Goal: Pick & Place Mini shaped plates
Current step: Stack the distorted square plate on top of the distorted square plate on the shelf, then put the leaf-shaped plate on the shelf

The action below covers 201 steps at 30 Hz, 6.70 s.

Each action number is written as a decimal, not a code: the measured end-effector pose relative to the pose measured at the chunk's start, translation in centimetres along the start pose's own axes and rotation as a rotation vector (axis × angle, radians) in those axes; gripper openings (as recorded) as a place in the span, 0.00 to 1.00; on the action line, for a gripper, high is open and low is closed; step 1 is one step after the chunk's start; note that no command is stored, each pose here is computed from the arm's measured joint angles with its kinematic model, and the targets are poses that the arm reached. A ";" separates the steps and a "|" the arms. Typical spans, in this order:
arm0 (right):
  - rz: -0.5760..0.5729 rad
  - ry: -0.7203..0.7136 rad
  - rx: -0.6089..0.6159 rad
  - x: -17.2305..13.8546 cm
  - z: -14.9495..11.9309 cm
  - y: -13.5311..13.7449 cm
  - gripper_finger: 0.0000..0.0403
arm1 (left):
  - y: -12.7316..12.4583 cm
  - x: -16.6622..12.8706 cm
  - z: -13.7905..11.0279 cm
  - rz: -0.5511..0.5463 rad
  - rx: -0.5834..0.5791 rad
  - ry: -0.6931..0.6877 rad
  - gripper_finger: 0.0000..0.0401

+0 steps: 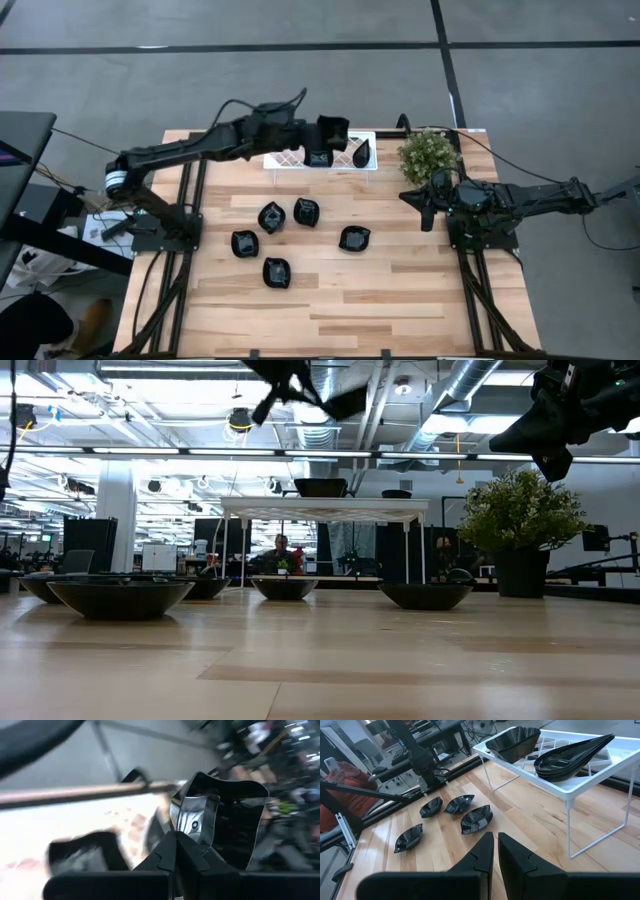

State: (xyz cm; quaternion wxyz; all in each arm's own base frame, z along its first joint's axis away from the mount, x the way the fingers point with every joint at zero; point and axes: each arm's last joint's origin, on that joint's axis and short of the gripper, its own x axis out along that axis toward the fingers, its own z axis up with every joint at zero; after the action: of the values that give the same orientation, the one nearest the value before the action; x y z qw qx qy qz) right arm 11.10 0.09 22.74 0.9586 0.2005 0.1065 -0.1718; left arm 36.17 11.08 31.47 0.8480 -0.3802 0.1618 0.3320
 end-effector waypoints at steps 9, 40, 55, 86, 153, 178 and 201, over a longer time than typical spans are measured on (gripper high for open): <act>-0.001 0.000 0.000 0.0 0.0 0.0 0.05 | 2.6 2.2 -1.3 0.168 -0.113 0.152 0.01; 0.000 0.000 -0.001 0.0 0.0 0.0 0.05 | 4.5 2.8 -1.8 0.305 -0.226 0.230 0.01; 0.000 0.001 -0.001 0.0 0.0 0.0 0.05 | 4.8 3.9 -2.5 0.322 -0.229 0.255 0.01; 0.000 0.000 -0.001 0.0 0.0 0.0 0.05 | 4.2 2.3 -1.5 0.283 -0.220 0.221 0.29; 0.002 0.001 -0.001 0.0 0.0 0.0 0.05 | 2.7 -14.1 -24.3 0.826 -0.350 0.533 0.26; 0.001 0.001 -0.001 0.0 0.0 0.0 0.05 | 13.1 -13.4 -25.2 0.857 -0.566 0.408 0.27; 0.000 0.000 0.000 0.0 0.0 0.0 0.05 | 15.6 -12.5 -26.1 0.860 -0.594 0.420 0.26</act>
State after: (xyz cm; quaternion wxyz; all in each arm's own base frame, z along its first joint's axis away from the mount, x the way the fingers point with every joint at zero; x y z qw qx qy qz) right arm 11.09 0.09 22.74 0.9587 0.2004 0.1066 -0.1716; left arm 15.78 -6.42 12.45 0.4425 -0.5602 0.3670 0.5964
